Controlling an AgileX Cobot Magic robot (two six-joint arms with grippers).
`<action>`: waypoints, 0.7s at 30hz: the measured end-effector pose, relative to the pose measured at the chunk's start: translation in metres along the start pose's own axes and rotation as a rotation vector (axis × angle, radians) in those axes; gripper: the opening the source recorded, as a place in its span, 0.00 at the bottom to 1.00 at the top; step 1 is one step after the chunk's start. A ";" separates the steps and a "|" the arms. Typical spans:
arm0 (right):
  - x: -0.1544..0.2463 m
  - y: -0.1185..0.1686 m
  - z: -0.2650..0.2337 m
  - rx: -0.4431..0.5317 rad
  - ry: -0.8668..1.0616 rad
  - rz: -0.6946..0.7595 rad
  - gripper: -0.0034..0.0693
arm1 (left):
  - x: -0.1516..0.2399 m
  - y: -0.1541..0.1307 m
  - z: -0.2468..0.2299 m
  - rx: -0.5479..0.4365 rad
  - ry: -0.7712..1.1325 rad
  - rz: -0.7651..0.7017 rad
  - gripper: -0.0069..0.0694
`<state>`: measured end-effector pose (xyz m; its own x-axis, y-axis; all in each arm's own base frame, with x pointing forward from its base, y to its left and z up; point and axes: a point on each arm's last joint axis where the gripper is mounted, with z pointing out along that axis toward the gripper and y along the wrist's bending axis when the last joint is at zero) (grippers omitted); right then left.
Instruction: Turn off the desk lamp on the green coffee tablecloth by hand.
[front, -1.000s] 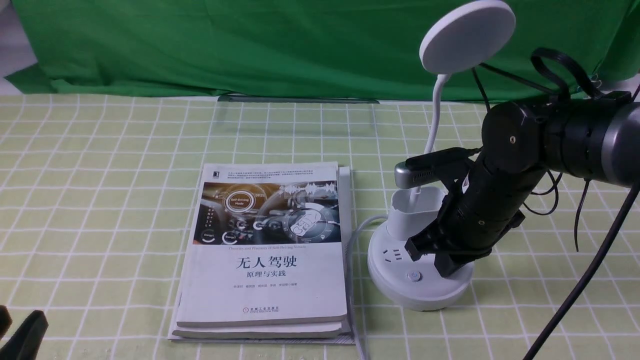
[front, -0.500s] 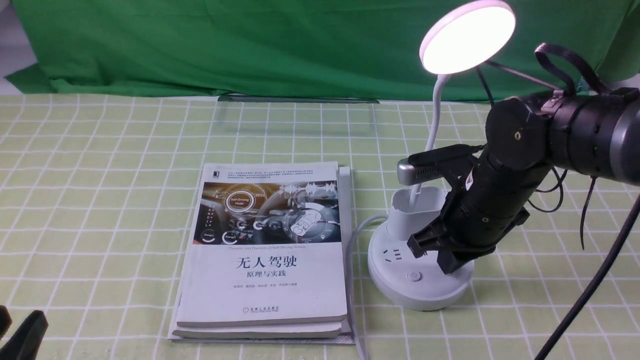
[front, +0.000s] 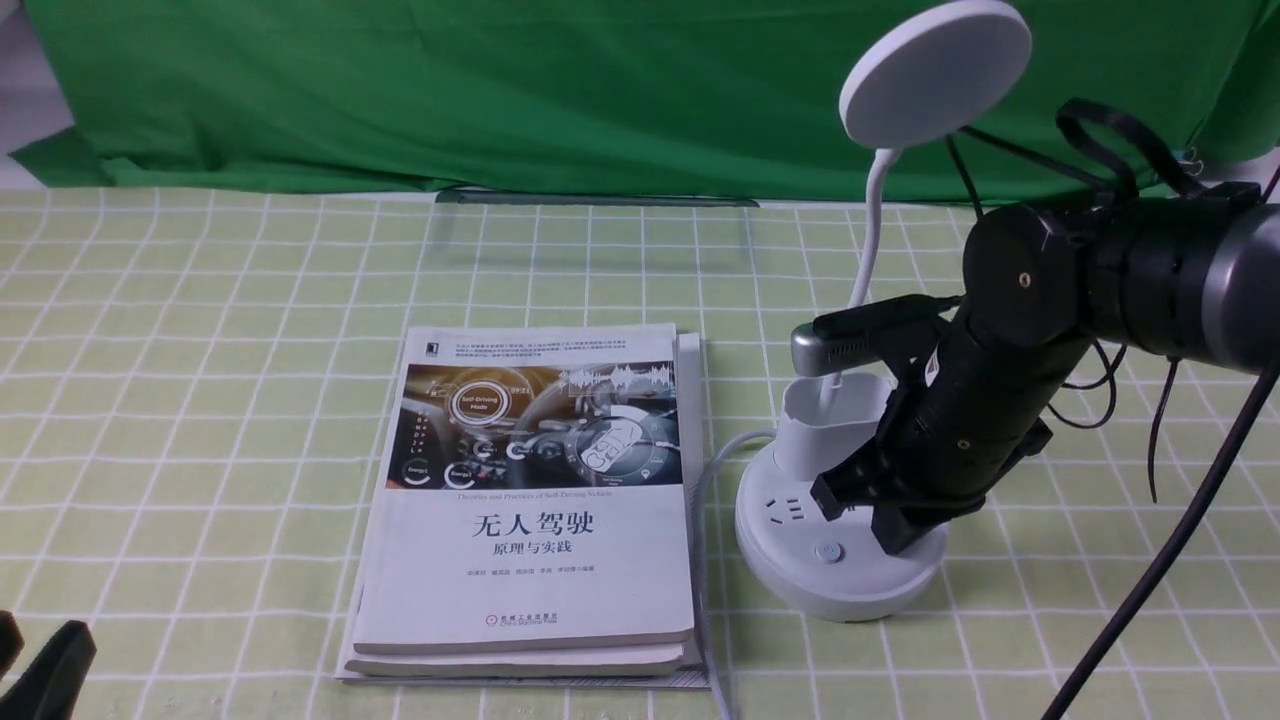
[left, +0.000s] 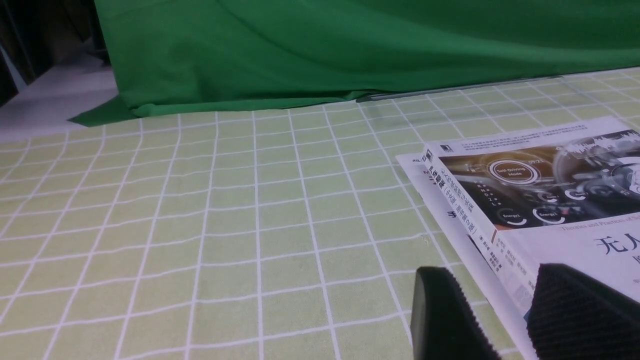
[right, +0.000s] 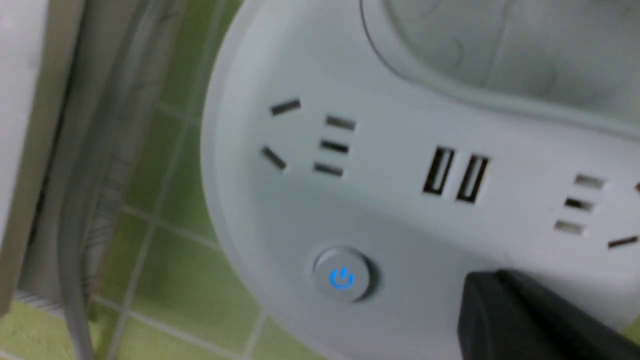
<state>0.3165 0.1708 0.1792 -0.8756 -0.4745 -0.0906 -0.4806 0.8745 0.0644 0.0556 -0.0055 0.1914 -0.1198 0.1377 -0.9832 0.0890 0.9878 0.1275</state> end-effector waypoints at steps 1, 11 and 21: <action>-0.001 0.000 0.000 0.000 -0.001 0.000 0.11 | 0.000 0.000 0.000 0.000 0.000 0.000 0.41; 0.008 0.000 -0.022 0.013 -0.023 -0.011 0.11 | 0.000 0.000 0.000 0.000 0.000 0.000 0.41; 0.095 0.006 -0.087 0.022 -0.224 -0.005 0.11 | 0.000 0.000 0.000 0.000 0.000 0.000 0.41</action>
<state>0.2267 0.1224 0.2577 -0.8392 -0.4472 -0.3094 -0.4819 0.8752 0.0419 0.0556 -0.0055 0.1914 -0.1198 0.1377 -0.9832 0.0890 0.9878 0.1275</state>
